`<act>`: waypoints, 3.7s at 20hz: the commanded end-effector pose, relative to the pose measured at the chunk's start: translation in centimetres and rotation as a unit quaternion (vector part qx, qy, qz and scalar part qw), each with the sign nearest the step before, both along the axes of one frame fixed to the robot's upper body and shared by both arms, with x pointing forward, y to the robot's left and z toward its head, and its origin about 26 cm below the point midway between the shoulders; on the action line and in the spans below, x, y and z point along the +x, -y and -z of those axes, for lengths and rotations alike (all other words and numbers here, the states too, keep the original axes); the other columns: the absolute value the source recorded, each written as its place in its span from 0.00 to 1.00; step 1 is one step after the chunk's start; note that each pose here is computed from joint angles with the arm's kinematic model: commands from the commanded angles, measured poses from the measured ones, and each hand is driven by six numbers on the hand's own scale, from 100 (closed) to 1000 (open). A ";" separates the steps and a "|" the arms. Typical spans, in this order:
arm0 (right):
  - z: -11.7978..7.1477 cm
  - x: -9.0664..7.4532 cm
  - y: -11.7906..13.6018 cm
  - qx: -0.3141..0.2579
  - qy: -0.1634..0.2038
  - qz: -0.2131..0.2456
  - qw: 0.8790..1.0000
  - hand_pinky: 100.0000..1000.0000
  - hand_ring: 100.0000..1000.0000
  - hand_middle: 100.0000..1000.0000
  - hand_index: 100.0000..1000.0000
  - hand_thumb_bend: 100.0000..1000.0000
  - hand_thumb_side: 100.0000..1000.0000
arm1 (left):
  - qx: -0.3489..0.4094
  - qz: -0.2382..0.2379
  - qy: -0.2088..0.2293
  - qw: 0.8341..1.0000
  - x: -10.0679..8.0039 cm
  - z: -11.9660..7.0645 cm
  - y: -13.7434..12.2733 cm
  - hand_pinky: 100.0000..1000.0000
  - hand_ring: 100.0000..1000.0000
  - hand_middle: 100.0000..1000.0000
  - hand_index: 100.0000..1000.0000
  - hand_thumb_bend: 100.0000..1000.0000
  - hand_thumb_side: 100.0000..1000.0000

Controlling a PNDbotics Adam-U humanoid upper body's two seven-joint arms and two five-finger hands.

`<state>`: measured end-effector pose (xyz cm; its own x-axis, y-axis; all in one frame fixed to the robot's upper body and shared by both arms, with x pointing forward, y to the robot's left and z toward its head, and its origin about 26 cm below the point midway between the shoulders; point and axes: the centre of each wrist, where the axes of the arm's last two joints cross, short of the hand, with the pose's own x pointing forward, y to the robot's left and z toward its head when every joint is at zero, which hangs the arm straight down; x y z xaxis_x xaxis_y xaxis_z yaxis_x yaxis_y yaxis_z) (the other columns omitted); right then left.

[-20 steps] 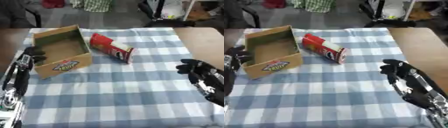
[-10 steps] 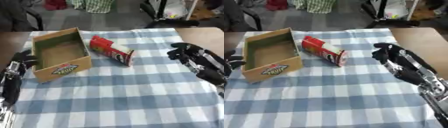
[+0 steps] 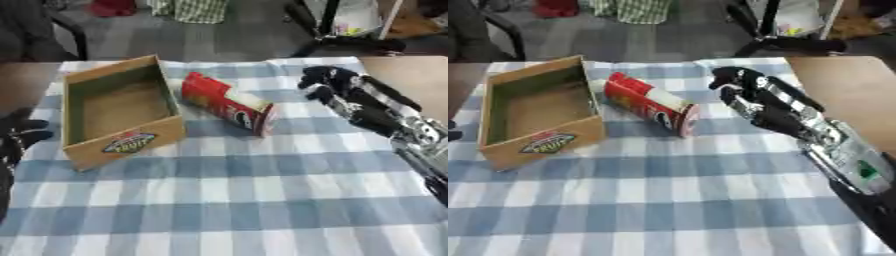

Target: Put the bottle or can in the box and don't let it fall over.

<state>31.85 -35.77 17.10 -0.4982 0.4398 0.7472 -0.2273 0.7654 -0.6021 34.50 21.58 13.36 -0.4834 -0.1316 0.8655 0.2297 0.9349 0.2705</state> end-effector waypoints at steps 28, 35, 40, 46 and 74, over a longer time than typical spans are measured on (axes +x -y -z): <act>2.2 3.8 2.1 -0.257 0.061 0.161 0.951 1.00 1.00 0.90 1.00 0.11 0.67 | -0.020 0.039 0.060 0.997 0.4 -3.9 1.9 0.91 0.70 0.67 0.89 0.17 0.95; 3.2 4.1 2.0 -0.286 0.038 0.162 0.944 0.98 1.00 0.91 1.00 0.15 0.67 | -0.019 0.039 0.062 0.997 0.3 -4.0 1.9 0.91 0.70 0.67 0.89 0.17 0.94; 3.7 4.6 1.7 -0.300 0.022 0.154 0.941 0.97 1.00 0.90 1.00 0.15 0.67 | -0.019 0.041 0.064 0.997 0.3 -4.1 2.0 0.91 0.70 0.66 0.89 0.17 0.94; 4.7 5.1 1.2 -0.317 -0.004 0.141 0.938 0.93 1.00 0.90 1.00 0.10 0.60 | -0.021 0.043 0.068 0.997 0.3 -4.3 2.1 0.91 0.70 0.66 0.89 0.18 0.94; 5.3 5.0 1.5 -0.235 0.032 0.215 0.947 0.22 0.41 0.25 0.83 0.00 0.00 | -0.025 0.033 0.071 0.997 0.3 -4.4 1.9 0.91 0.69 0.66 0.89 0.18 0.94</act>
<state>37.01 -36.51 11.24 -0.2586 0.8846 0.3882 0.0421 0.4118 -0.9103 35.02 19.65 16.72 -0.5762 -0.0574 0.8153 0.2668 0.9297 0.2540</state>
